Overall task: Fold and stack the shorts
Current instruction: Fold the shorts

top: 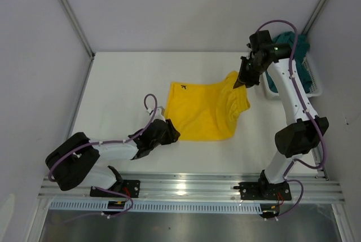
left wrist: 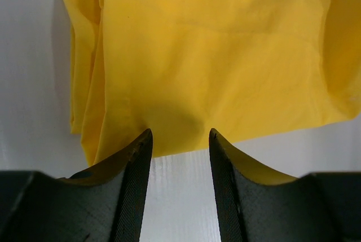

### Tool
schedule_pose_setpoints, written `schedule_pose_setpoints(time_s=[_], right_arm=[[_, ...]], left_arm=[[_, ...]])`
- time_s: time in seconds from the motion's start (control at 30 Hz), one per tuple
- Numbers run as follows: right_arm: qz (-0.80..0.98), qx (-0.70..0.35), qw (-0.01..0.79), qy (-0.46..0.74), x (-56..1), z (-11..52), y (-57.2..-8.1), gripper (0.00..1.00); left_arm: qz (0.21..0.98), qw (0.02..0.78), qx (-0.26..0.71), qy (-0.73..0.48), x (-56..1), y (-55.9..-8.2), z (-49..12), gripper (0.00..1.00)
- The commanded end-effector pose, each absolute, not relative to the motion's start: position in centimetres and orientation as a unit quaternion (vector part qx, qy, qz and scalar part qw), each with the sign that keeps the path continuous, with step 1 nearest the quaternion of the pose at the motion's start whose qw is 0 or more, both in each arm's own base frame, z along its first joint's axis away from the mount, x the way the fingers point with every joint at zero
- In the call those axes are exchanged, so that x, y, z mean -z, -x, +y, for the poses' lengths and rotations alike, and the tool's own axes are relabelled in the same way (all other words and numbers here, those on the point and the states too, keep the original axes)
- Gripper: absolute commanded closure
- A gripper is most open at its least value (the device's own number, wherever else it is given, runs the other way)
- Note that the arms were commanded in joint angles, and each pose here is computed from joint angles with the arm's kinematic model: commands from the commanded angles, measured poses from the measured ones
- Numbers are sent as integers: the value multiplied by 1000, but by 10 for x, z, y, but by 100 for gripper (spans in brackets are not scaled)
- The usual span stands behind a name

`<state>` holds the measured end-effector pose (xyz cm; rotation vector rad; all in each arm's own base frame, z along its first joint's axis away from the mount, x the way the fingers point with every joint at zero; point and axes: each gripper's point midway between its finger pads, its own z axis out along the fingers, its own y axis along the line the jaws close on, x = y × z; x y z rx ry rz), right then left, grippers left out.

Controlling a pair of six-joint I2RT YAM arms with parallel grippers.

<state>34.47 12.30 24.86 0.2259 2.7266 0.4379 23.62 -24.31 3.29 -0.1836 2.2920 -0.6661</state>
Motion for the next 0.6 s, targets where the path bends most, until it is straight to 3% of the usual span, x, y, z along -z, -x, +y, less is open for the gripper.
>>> schedule_pose_setpoints(time_s=[0.0, 0.57], right_arm=[[975, -97, 166, -108, -248, 127, -333, 100], [965, -178, 183, -61, -243, 251, -344, 100]], left_arm=[[877, 384, 278, 79, -48, -247, -255, 52], [886, 376, 266, 61, -38, -246, -259, 51]])
